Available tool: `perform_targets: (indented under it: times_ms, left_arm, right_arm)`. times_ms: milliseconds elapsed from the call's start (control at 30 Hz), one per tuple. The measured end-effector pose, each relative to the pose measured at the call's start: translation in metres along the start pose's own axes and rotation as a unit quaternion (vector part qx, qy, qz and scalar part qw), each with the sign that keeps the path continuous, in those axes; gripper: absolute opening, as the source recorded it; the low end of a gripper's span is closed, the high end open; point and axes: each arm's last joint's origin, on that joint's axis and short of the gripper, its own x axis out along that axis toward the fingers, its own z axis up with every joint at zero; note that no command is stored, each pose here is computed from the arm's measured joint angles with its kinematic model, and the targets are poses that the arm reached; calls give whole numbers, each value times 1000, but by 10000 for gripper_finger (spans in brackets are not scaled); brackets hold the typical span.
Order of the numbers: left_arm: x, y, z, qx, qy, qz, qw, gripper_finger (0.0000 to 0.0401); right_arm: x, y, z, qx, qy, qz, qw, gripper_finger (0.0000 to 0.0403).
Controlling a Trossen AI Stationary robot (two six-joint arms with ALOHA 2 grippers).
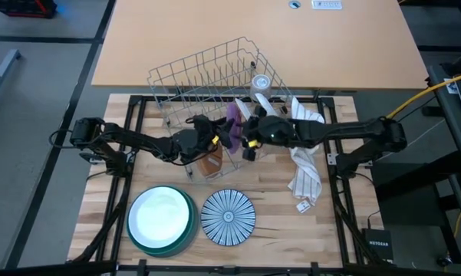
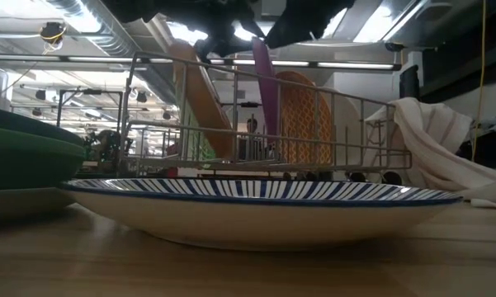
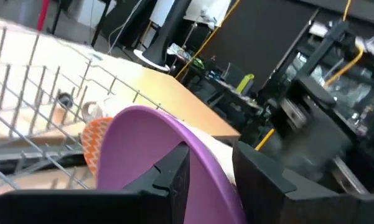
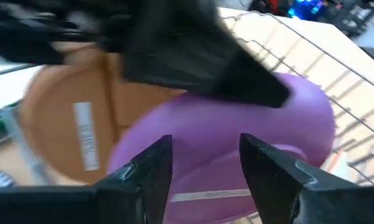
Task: Sort dishes
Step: Put the violet plate into the dish rack
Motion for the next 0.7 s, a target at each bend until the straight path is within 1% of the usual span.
perform_targets:
  times_ms: [133, 300, 500, 567, 700]
  left_arm:
    - [-1, -1, 0, 38, 0, 0, 999, 111]
    - [-5, -4, -2, 81, 3, -5, 997, 111]
    - [-14, -12, -7, 112, 10, -19, 993, 111]
    - [-18, -16, -8, 117, 16, -36, 992, 111]
    - [-24, -21, -11, 137, 24, -50, 989, 111]
  right_arm:
    - [5, -17, 0, 16, -5, -24, 1000, 191]
    - [8, -35, -4, 27, 5, -43, 999, 191]
    - [10, -43, -6, 33, 8, -34, 999, 191]
    - [11, -44, -5, 35, 6, -33, 999, 191]
    - [11, -43, -5, 38, 1, -5, 999, 191]
